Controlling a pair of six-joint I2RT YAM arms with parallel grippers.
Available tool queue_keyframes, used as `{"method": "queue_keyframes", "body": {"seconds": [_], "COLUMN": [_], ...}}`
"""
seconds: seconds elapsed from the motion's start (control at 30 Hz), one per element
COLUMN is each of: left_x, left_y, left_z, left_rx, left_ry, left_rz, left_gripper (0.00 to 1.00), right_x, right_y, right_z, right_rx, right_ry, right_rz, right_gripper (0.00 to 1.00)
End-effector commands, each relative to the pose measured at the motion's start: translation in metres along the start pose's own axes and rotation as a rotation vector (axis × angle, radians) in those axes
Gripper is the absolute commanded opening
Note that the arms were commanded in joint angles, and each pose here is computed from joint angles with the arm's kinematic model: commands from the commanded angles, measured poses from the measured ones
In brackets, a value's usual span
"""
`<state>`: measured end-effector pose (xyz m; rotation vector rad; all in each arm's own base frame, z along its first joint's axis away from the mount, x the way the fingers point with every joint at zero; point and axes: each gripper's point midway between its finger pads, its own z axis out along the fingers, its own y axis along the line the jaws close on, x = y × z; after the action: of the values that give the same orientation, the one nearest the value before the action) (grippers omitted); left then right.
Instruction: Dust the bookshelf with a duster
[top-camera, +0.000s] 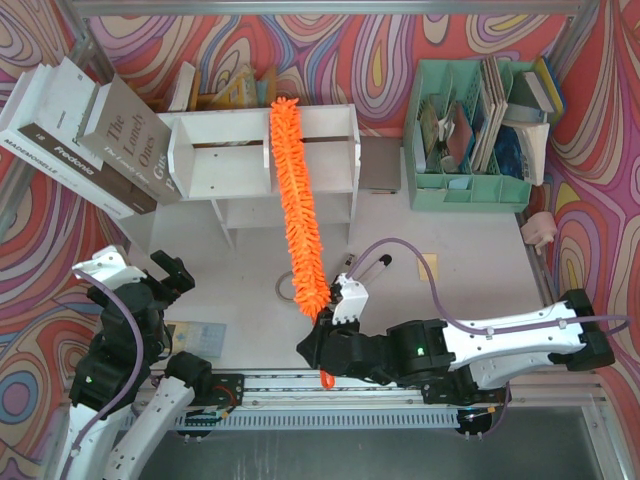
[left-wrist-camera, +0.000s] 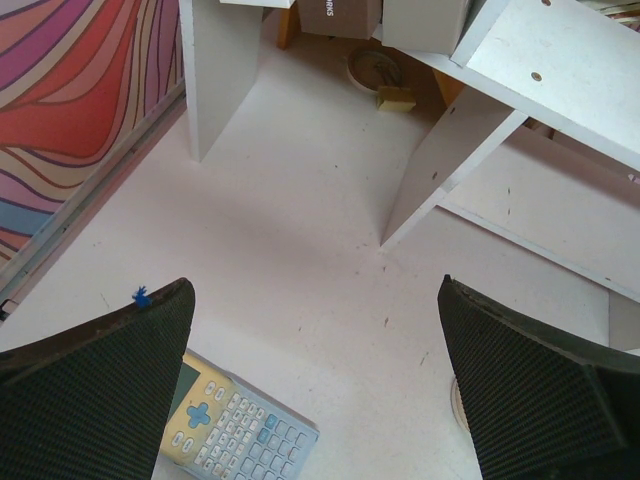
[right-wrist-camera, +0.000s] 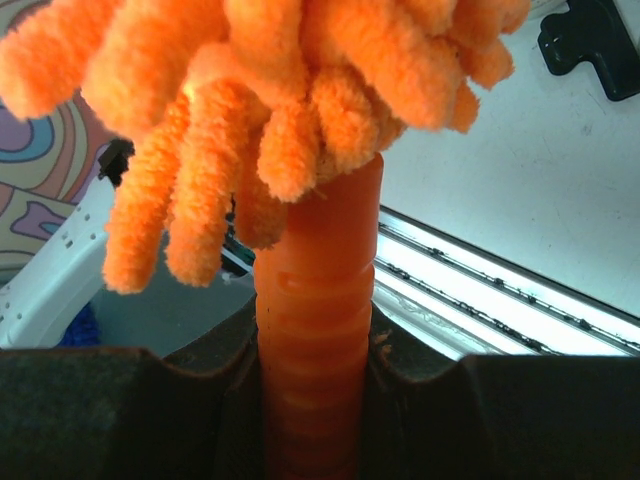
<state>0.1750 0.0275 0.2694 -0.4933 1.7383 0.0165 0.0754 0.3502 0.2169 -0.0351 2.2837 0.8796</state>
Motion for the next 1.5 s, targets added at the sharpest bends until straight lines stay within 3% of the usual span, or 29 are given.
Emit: {"method": "queue_keyframes", "body": {"seconds": [0.0, 0.27, 0.6, 1.13, 1.47], "left_x": [-0.006, -0.006, -0.006, -0.006, -0.006], "left_y": [0.002, 0.002, 0.002, 0.002, 0.002], "left_z": [-0.004, -0.004, -0.004, -0.004, -0.004], "left_rx": [0.0, 0.001, 0.001, 0.0, 0.001], "left_ry": [-0.017, -0.017, -0.017, -0.017, -0.016], "left_rz": [-0.014, -0.014, -0.014, -0.015, -0.015], "left_gripper": [0.98, 0.98, 0.98, 0.98, 0.98], "right_x": [0.001, 0.009, -0.003, 0.012, -0.012], "right_y": [0.008, 0.011, -0.034, 0.014, -0.03], "right_z": [0.008, 0.017, 0.004, 0.02, 0.002], "right_rx": [-0.006, -0.001, 0.104, -0.013, 0.084], "right_ry": [-0.023, -0.002, -0.073, -0.002, -0.109], "right_rz": [0.003, -0.011, 0.109, -0.014, 0.103], "right_gripper": [0.0, 0.0, 0.0, 0.0, 0.0]}}
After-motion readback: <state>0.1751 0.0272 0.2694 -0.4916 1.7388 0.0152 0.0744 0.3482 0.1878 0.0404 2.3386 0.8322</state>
